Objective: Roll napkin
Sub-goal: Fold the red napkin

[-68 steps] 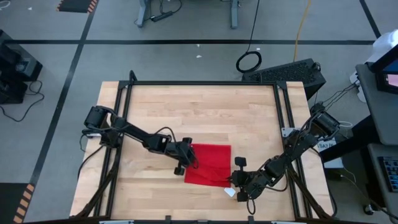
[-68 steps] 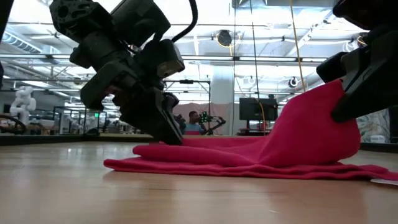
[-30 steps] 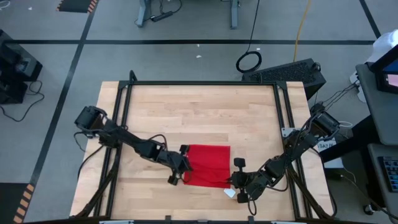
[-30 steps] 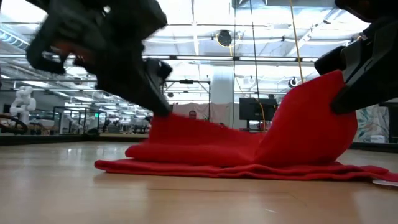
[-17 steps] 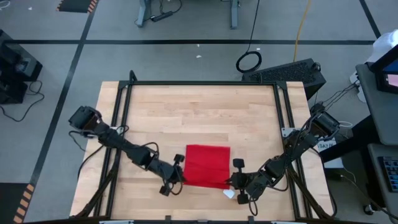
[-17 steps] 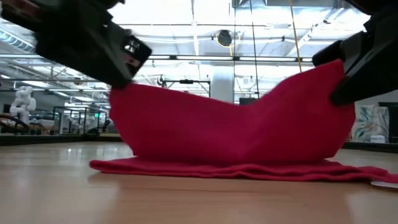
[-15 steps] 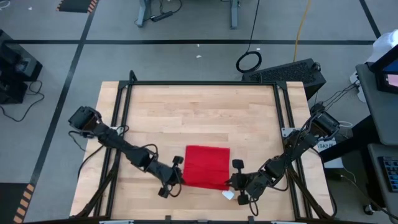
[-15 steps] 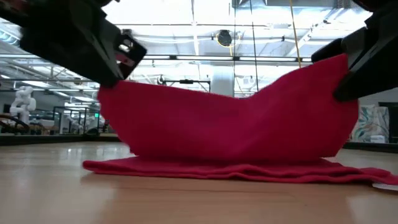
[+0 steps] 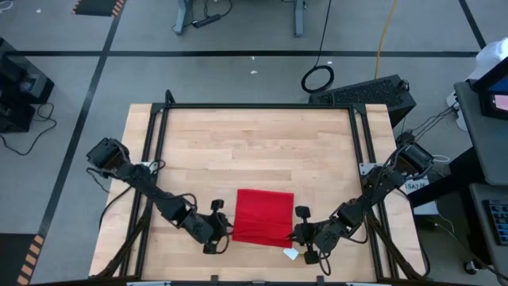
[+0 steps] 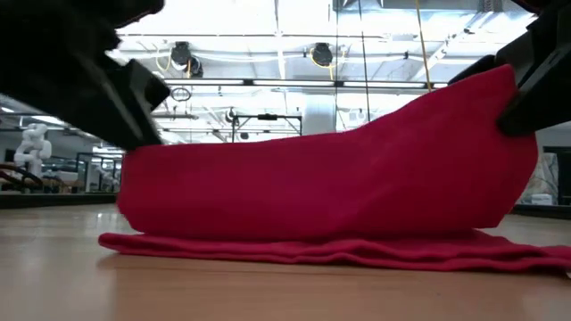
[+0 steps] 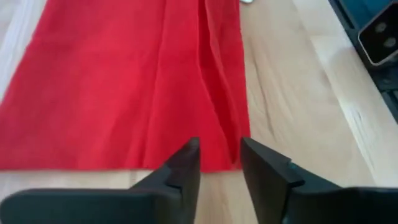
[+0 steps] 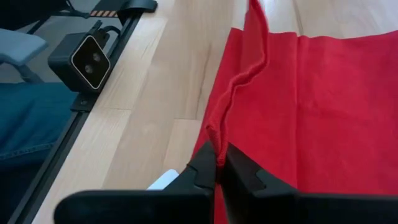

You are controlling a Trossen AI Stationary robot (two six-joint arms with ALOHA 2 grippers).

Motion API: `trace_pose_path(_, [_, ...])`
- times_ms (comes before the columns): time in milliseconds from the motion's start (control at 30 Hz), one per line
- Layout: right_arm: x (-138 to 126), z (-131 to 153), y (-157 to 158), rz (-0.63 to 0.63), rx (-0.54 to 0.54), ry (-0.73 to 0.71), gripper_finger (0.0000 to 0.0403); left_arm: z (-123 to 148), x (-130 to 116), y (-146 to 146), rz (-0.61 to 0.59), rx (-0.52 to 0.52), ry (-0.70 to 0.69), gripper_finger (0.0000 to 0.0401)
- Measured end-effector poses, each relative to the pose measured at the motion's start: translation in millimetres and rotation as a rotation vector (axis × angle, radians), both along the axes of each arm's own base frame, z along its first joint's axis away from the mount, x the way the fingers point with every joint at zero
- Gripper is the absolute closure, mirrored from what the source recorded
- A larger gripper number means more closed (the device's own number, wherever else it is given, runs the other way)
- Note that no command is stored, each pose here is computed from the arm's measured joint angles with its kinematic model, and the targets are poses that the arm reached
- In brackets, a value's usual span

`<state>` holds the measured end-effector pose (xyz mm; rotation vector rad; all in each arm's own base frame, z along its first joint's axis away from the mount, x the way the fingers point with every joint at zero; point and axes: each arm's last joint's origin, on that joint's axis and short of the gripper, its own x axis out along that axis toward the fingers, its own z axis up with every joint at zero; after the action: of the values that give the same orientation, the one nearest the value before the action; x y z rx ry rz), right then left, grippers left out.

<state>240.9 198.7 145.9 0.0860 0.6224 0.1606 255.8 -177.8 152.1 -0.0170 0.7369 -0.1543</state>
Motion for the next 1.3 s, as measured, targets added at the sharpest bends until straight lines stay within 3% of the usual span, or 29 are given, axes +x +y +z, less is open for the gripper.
trace_pose_path(400, [0, 0, 0, -0.007, 0.005, 0.001, 0.0399, -24, -14, -34, 0.067, -0.031, -0.039, 0.0218])
trace_pose_path(667, [0, 0, 0, -0.014, 0.011, 0.002, 0.0399, -47, -24, -54, 0.100, 0.059, -0.123, 0.0190])
trace_pose_path(867, [0, 0, -1, -0.017, 0.011, 0.003, 0.0399, -51, -22, -57, 0.082, 0.117, -0.175, 0.0191])
trace_pose_path(1033, [1, 0, -2, -0.026, 0.019, 0.005, 0.0399, -51, -20, -56, 0.081, 0.130, -0.186, 0.0234])
trace_pose_path(1300, [1, 0, -2, -0.026, 0.019, 0.005, 0.0399, -51, -15, -52, 0.060, 0.093, -0.154, 0.0370])
